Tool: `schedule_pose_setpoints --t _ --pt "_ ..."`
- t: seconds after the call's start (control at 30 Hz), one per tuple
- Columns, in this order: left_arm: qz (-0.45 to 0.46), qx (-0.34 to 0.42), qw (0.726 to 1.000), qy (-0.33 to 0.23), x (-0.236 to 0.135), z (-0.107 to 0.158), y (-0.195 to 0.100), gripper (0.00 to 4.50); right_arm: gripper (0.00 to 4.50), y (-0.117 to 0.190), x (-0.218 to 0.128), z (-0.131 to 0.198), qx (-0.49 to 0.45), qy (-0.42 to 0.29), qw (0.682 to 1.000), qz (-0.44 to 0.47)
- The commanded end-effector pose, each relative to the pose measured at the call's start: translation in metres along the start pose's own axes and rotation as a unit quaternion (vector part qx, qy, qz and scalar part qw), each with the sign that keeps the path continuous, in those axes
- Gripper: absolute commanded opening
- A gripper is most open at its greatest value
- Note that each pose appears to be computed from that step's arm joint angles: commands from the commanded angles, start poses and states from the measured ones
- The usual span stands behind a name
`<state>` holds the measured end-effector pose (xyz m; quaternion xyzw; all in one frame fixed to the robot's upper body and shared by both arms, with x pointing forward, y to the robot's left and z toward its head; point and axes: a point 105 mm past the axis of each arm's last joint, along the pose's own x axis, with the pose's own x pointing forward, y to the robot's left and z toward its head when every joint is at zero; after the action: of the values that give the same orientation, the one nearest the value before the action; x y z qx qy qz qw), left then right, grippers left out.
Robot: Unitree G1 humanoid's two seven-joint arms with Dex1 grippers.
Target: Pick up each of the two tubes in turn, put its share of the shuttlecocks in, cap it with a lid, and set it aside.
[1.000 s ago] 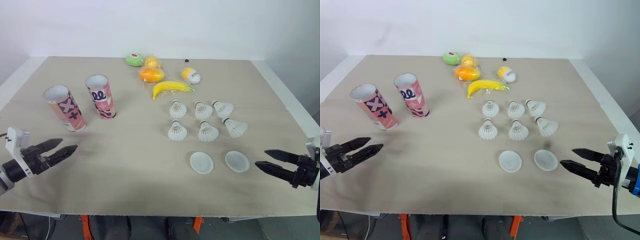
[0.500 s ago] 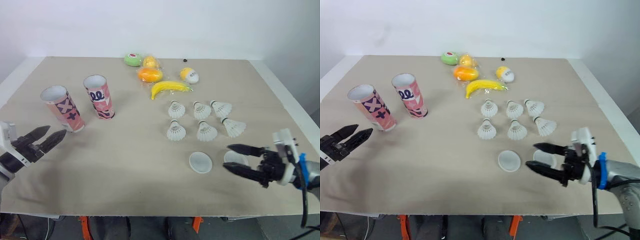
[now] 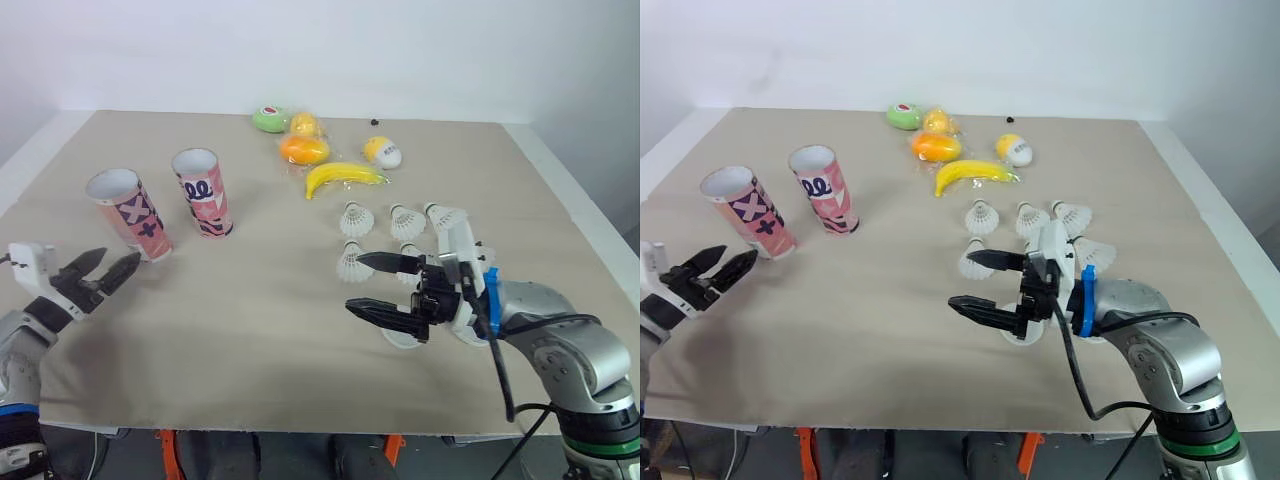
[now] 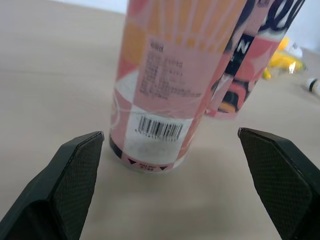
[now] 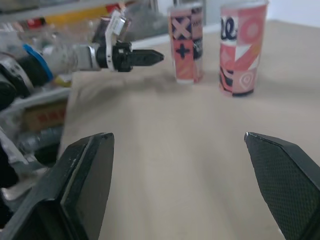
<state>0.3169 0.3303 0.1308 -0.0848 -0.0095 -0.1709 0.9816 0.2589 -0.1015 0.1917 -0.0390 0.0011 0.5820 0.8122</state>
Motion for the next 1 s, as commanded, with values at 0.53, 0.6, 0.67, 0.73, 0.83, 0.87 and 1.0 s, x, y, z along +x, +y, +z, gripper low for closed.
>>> schedule_pose_setpoints --t 0.53,0.6,0.67,0.73,0.83,0.87,1.0 --pt "-0.035 0.085 0.995 0.026 0.057 0.012 0.008 4.5 4.47 0.008 0.003 0.022 -0.054 -0.04 0.997 -0.03" --pt "-0.035 0.09 0.995 0.026 0.061 0.013 0.008 4.5 4.47 0.008 0.003 0.022 -0.054 -0.042 0.997 -0.034" --pt "-0.036 0.098 0.994 0.026 0.065 0.014 0.007 4.5 4.47 0.008 0.002 0.022 -0.055 -0.043 0.997 -0.038" --pt "-0.038 0.104 0.993 0.028 0.07 0.014 0.005 4.5 4.47 0.008 0.002 0.023 -0.056 -0.046 0.997 -0.04" --pt "-0.037 0.113 0.992 0.031 0.076 0.014 0.003 4.5 4.47 0.008 0.002 0.023 -0.057 -0.049 0.996 -0.044" --pt "-0.036 0.116 0.992 0.033 0.077 0.014 0.003 4.5 4.47 0.009 0.002 0.024 -0.057 -0.051 0.996 -0.045" --pt "-0.034 0.134 0.989 0.045 0.082 0.01 0.002 4.5 4.47 0.009 0.001 0.025 -0.059 -0.053 0.996 -0.049"
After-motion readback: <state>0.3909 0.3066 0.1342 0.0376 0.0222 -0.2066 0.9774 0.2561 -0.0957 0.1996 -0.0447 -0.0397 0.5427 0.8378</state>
